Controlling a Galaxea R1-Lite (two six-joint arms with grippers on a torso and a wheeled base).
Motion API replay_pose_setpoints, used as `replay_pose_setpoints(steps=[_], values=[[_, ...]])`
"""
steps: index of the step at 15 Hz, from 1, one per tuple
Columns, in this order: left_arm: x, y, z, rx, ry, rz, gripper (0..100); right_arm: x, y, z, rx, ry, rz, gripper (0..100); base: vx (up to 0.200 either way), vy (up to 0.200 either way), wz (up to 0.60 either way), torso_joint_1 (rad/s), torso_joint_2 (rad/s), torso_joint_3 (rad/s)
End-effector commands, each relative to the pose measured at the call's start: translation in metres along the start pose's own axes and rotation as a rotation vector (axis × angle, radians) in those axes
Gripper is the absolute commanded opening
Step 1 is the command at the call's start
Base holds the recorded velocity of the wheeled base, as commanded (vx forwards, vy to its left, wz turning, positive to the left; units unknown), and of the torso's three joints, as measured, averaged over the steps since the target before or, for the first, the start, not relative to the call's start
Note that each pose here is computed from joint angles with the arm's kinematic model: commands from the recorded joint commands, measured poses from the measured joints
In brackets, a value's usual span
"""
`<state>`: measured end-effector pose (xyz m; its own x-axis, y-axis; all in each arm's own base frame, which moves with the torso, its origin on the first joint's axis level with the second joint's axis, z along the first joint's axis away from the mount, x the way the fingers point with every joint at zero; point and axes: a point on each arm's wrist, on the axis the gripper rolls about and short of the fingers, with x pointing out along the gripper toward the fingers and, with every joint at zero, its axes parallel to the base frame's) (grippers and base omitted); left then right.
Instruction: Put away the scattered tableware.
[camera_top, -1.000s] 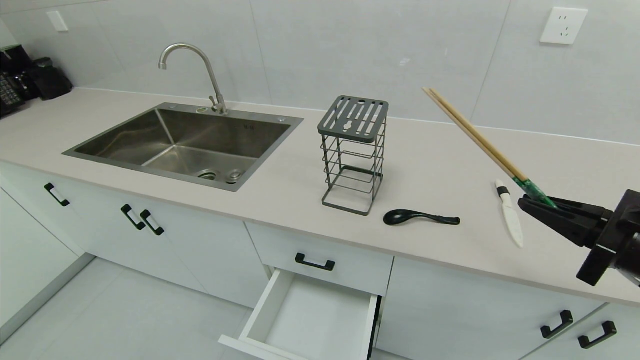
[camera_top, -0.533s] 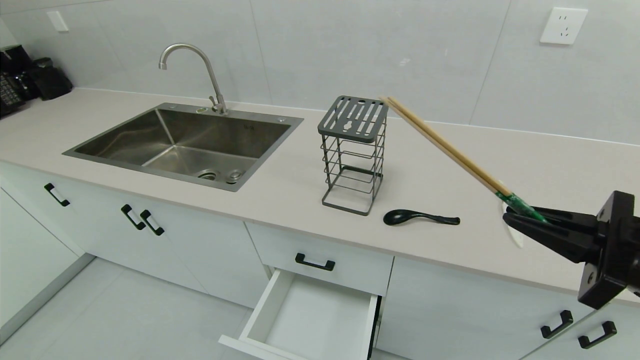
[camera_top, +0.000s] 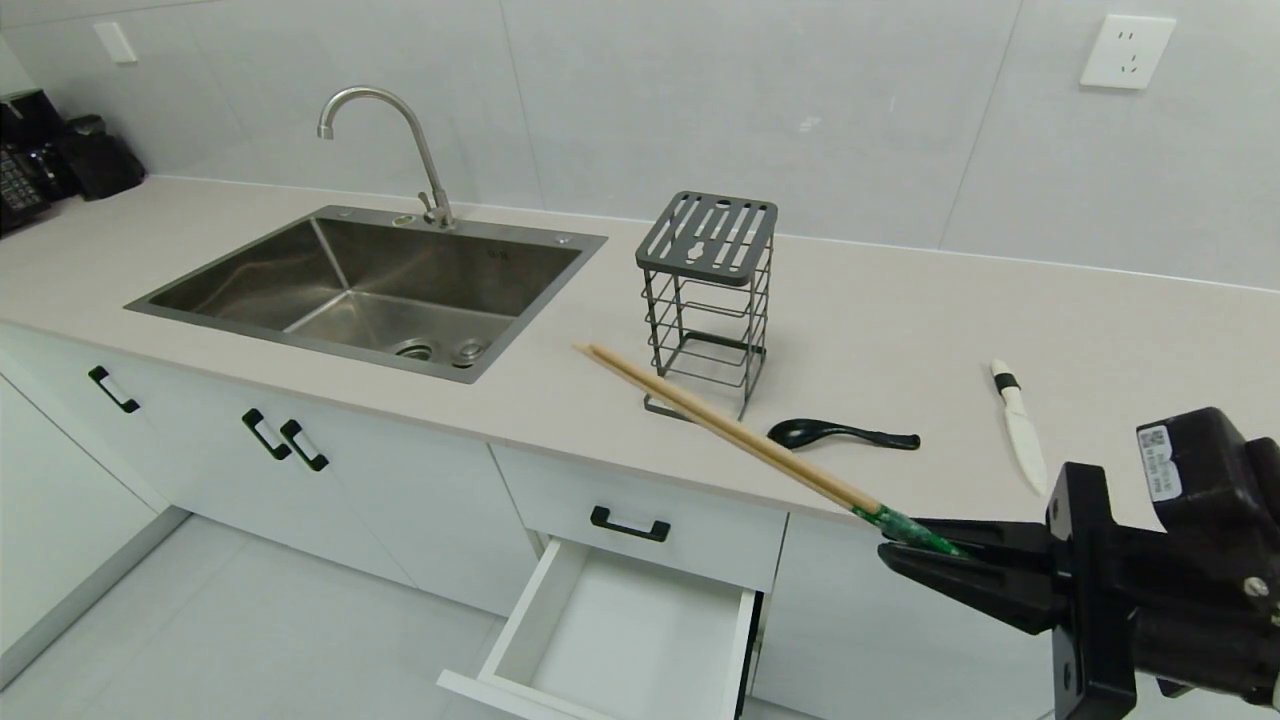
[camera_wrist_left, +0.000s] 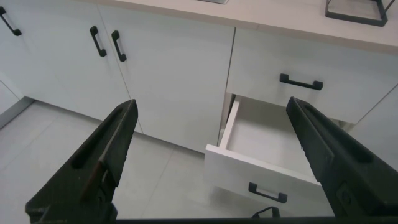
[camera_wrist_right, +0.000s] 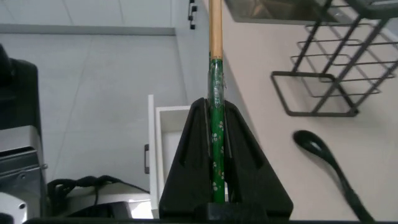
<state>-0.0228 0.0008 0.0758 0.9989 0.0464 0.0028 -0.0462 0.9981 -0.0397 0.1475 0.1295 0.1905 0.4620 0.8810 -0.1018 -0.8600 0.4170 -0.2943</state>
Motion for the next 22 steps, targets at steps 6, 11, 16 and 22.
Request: replay_pose_setpoints(steps=[6,11,16,22], values=[[0.0,0.0,0.0,0.0,0.001,0.001,100,0.047,0.005,-0.007,0.018,0.057,0.069,0,0.0,0.0,0.0,0.0,0.0,0.0],[0.0,0.0,0.0,0.0,0.001,0.001,100,0.086,0.024,-0.026,0.075,0.163,0.1,0,0.0,0.0,0.0,0.0,0.0,0.0],[0.0,0.0,0.0,0.0,0.001,0.001,100,0.106,0.035,-0.039,0.093,0.242,0.063,0,0.0,0.0,0.0,0.0,0.0,0.0],[0.0,0.0,0.0,0.0,0.001,0.001,100,0.118,0.046,-0.044,0.082,0.261,0.094,0,0.0,0.0,0.0,0.0,0.0,0.0]])
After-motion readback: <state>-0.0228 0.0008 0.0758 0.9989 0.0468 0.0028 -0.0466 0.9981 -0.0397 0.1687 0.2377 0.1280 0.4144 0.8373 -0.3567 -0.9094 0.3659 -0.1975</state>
